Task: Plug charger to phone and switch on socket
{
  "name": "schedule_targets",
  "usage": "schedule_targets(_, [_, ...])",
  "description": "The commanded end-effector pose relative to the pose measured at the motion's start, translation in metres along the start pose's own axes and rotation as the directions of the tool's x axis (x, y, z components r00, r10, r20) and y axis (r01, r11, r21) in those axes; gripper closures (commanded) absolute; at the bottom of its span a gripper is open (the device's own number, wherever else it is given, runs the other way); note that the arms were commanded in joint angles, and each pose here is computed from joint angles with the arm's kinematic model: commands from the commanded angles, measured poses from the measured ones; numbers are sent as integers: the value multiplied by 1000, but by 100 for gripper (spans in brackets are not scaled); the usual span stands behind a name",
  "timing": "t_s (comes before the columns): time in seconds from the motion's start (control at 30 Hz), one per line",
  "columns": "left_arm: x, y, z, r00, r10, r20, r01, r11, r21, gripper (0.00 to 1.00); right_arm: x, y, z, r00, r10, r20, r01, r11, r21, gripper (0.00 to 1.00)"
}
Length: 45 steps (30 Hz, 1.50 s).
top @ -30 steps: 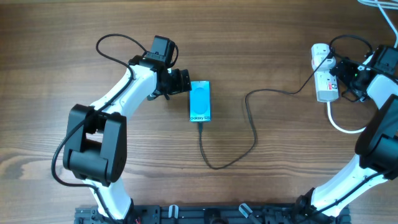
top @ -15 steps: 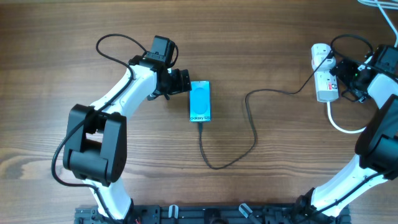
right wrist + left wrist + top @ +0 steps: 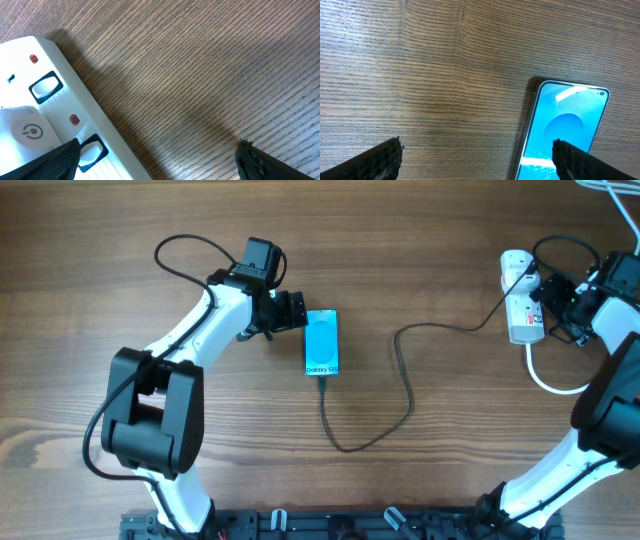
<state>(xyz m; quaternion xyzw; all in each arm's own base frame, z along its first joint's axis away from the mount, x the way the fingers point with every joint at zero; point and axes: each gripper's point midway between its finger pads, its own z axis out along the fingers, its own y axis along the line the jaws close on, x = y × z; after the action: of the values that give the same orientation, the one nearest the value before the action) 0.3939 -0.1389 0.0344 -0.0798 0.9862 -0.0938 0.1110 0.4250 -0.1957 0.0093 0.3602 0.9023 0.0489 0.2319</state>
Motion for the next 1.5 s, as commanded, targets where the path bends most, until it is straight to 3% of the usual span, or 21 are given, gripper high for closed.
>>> schedule_targets(0.0, [-3, 1, -7, 1000, 13, 22, -13, 1000, -4, 0, 48, -4, 22, 989, 17, -148, -18, 1000, -3, 0])
schedule_targets(0.57, [-3, 1, -7, 1000, 13, 22, -13, 1000, -4, 0, 31, -9, 23, 997, 7, -73, -4, 999, 32, 0])
schedule_targets(1.47, [-3, 1, -7, 1000, 13, 22, -13, 1000, -4, 0, 53, -14, 21, 984, 75, -159, -65, 996, 63, 0])
